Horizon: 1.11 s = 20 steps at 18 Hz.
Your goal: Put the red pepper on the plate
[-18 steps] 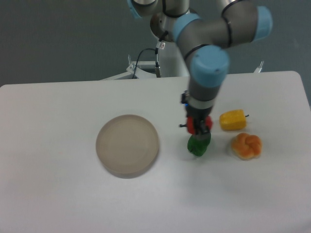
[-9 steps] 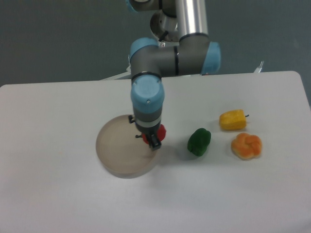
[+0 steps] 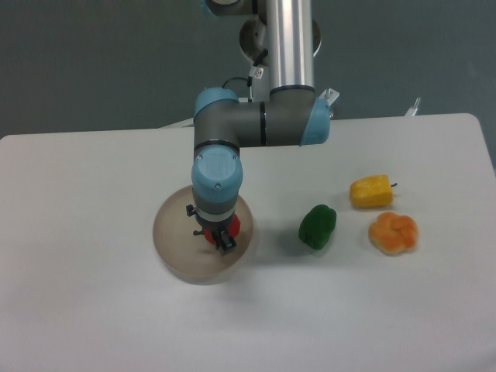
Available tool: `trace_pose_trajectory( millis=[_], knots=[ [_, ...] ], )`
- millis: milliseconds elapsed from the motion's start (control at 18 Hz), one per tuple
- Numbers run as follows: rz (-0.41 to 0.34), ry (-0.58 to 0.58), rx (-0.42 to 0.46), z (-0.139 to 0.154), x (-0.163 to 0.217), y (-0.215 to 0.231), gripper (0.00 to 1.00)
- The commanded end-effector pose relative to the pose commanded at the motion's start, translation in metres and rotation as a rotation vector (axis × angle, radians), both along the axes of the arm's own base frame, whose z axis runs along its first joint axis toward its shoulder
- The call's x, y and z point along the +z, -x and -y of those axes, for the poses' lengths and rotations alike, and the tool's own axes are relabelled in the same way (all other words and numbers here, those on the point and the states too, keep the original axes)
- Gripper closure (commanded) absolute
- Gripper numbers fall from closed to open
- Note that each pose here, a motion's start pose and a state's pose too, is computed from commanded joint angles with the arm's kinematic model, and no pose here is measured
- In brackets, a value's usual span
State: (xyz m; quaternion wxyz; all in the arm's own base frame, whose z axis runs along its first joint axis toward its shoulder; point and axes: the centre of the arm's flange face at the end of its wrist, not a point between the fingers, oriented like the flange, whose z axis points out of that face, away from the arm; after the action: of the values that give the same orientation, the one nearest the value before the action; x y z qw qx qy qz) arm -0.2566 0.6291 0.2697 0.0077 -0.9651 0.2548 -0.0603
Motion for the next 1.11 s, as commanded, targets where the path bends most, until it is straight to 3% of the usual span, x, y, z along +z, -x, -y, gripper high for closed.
trace_pose_trajectory(
  millis=[222,556,722,889,1111],
  knots=[
    [-0.02,-0.027,0.004,0.003,0.026,0.004,0.0],
    [-0.085,-0.11,0.026,0.046,0.088,0.064,0.0],
    [-0.115,-0.138,-0.05,0.072,0.115,0.093,0.0],
    [-0.098,-0.117,-0.116,0.106,0.132,0.126,0.0],
    [-0.119,-0.008,-0.193,0.125,0.146,0.152,0.0]
  ],
)
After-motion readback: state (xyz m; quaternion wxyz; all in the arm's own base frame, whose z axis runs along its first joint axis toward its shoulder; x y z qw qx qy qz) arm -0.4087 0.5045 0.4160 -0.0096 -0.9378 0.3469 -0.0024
